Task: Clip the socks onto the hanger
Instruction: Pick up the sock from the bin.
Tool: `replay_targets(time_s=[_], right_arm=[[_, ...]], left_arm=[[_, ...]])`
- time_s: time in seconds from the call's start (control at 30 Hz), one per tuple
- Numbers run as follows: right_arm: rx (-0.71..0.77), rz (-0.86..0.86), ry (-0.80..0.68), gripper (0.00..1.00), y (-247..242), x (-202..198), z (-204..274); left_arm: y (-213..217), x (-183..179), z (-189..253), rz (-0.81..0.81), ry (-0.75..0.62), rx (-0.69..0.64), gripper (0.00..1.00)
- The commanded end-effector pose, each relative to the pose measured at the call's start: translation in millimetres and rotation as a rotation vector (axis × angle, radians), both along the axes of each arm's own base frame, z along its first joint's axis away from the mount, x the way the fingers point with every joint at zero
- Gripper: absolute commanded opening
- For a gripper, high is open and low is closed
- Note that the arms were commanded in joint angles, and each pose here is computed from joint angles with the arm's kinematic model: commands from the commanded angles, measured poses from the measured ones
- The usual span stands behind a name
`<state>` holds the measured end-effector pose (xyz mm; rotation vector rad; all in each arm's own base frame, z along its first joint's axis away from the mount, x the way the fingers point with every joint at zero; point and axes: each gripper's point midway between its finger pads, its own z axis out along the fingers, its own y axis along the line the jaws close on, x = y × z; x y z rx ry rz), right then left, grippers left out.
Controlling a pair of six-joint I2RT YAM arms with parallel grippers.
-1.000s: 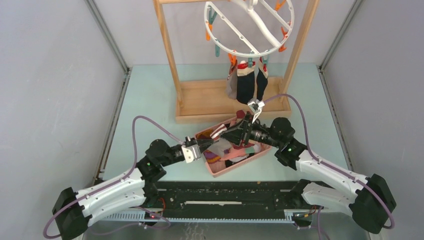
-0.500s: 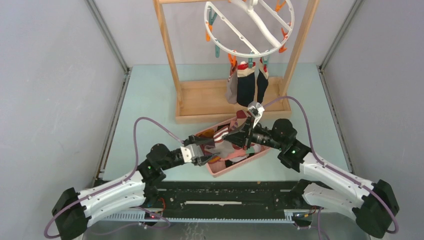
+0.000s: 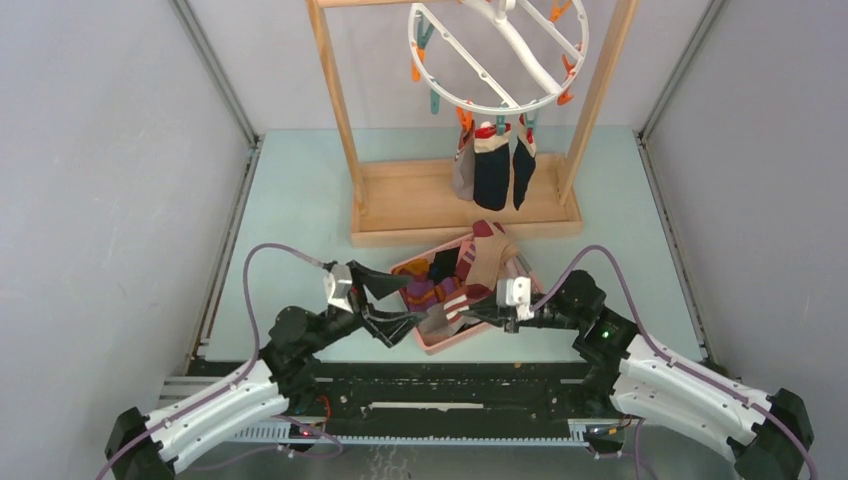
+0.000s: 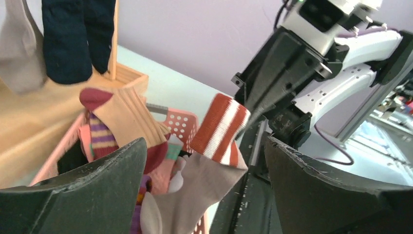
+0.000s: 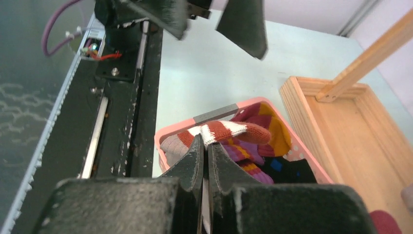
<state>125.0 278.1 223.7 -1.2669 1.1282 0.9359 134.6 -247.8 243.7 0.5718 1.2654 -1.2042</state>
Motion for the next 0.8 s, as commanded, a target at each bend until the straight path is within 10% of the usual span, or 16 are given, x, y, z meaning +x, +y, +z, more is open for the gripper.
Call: replay_targets(time_s=[0.0,0.77], right_arm=[[-0.014,0.057,-0.234,0.06,4,-4,6],[0.044,0.093,-0.266,0.05,8,-14,22]], left_arm=[[-10,1,14,-0.079,0.218,-0.086,0.94],[-53,-16,31,-0.474,0.422,-0.188,0.62]])
